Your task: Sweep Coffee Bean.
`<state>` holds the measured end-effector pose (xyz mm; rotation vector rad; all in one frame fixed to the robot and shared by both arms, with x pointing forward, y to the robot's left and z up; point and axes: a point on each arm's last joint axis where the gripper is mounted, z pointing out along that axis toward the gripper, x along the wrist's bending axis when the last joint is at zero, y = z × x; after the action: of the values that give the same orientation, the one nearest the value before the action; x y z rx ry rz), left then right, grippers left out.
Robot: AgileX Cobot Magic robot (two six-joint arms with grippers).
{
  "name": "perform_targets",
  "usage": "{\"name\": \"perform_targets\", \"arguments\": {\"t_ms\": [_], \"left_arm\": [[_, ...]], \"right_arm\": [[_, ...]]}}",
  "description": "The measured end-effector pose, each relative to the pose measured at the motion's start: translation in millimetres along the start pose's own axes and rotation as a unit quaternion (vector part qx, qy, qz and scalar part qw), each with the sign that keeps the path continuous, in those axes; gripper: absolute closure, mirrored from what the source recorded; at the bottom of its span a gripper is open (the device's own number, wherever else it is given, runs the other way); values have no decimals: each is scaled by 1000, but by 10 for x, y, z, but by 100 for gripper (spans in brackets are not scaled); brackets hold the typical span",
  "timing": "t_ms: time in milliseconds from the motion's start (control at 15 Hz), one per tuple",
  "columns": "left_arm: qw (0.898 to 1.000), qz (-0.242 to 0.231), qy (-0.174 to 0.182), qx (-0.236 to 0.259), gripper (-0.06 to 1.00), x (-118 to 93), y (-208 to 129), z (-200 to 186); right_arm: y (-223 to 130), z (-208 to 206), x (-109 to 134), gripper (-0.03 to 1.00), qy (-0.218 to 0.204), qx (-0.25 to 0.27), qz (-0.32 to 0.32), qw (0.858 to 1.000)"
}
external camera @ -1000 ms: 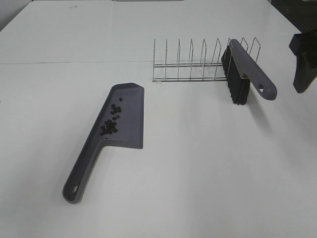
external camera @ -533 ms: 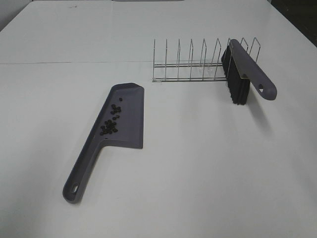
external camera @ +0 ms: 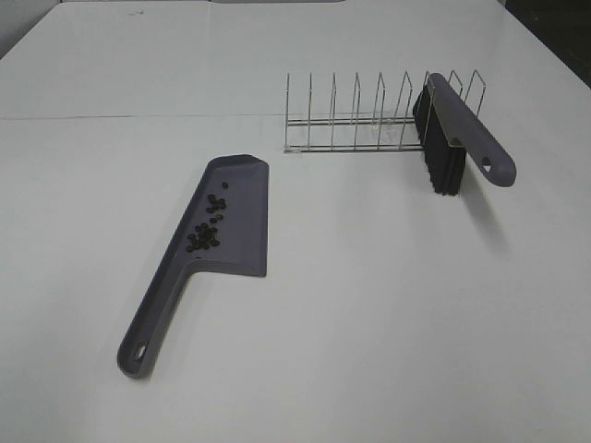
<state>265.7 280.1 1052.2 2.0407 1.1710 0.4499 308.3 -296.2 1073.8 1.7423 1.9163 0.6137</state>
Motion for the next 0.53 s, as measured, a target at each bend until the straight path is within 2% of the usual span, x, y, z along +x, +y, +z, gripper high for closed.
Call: {"name": "perform_targets", "arguments": {"t_ms": [267, 333, 467, 533], "left_arm": [[998, 51, -37, -13, 32, -67, -17, 10], [997, 63, -46, -14, 32, -83, -16, 8], [996, 73, -55, -16, 32, -101, -16, 7], [995, 75, -57, -16, 32, -105, -16, 6]], "right_arm": [[-375, -275, -1, 19, 0, -120, -18, 993], [-487, -309, 19, 19, 9, -147, -27, 989], [-630, -293, 70, 20, 32, -171, -47, 984], [-685, -298, 120, 20, 54, -192, -67, 978]]}}
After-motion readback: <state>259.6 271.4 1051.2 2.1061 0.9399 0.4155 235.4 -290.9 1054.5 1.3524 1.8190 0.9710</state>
